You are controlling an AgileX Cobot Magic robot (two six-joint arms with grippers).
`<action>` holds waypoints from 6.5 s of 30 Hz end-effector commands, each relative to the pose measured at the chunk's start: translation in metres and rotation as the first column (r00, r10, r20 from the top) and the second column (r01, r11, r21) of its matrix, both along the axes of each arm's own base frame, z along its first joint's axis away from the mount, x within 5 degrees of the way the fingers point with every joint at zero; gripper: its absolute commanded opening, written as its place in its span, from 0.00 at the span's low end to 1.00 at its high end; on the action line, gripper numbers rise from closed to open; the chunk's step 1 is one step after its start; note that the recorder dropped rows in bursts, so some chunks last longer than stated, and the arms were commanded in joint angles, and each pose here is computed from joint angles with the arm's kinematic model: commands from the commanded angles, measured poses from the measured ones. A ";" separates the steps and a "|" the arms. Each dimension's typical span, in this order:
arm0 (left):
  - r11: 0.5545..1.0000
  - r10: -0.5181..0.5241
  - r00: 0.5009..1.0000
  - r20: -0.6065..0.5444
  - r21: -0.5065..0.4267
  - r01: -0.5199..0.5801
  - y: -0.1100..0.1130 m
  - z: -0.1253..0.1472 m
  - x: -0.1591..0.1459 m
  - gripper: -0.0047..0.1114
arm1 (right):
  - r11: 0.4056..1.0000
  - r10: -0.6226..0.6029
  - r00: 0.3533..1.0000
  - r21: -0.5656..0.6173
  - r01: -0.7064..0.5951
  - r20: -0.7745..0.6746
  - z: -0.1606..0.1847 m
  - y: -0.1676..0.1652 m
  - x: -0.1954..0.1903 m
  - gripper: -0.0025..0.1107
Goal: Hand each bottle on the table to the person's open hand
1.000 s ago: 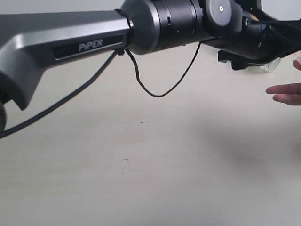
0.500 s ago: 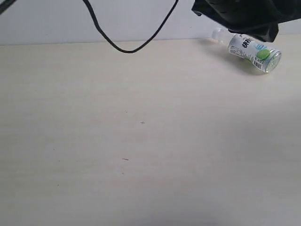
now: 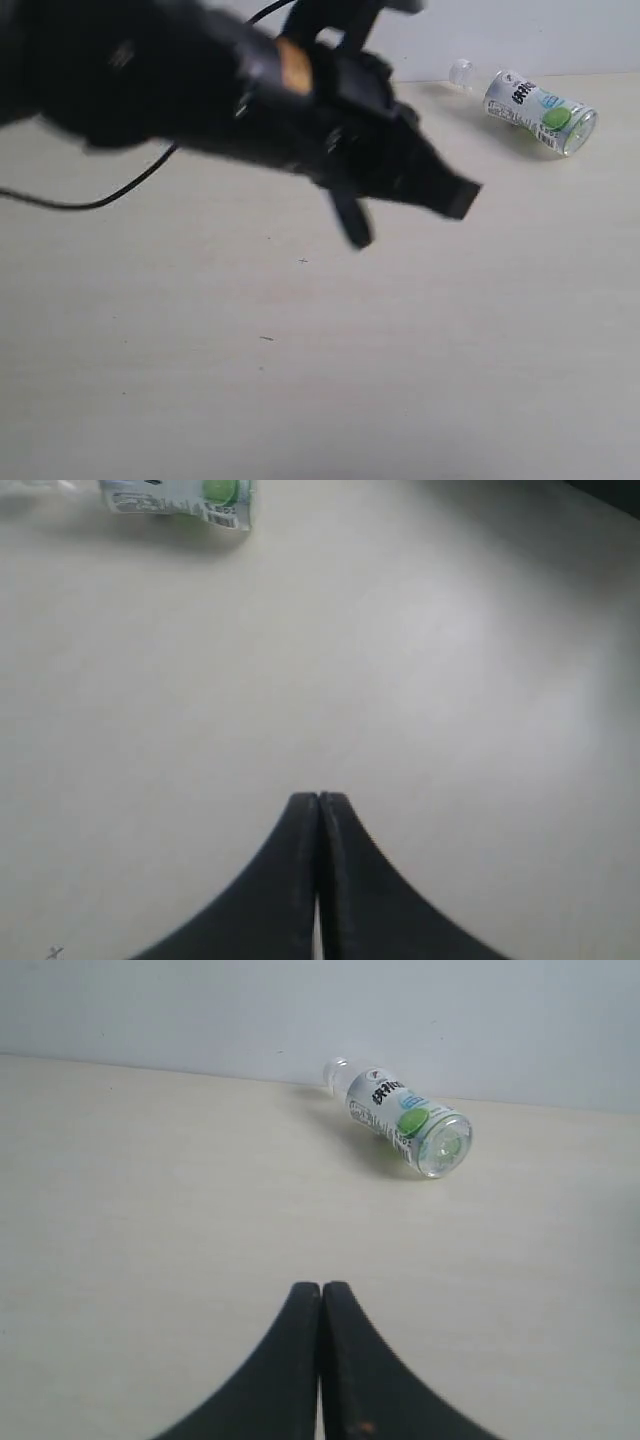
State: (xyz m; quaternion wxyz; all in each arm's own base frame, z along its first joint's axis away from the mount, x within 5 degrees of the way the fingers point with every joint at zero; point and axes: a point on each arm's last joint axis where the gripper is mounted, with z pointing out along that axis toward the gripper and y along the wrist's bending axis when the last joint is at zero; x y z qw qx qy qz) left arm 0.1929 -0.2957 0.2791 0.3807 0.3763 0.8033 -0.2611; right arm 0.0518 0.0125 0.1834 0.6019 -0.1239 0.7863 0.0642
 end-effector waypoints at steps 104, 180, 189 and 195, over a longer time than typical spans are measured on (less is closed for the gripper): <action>0.790 0.551 0.616 0.563 -0.589 -0.169 0.275 -0.045 -0.144 0.04 | 0.800 -0.214 0.852 0.586 -0.129 0.478 0.068 -0.009 -0.005 0.02; 0.857 0.390 0.778 0.493 -0.502 -0.111 0.261 -0.060 -0.149 0.04 | 0.694 -0.125 0.739 -0.591 -0.411 -0.662 -0.067 0.060 0.504 0.86; 0.857 0.390 0.778 0.493 -0.502 -0.111 0.261 -0.060 -0.149 0.04 | 0.692 -0.119 0.756 -0.600 -0.402 -0.644 -0.069 0.061 0.506 0.54; 0.857 0.390 0.778 0.493 -0.502 -0.111 0.261 -0.060 -0.149 0.04 | 0.710 -0.126 0.757 -0.591 -0.382 -0.641 -0.063 0.061 0.506 0.14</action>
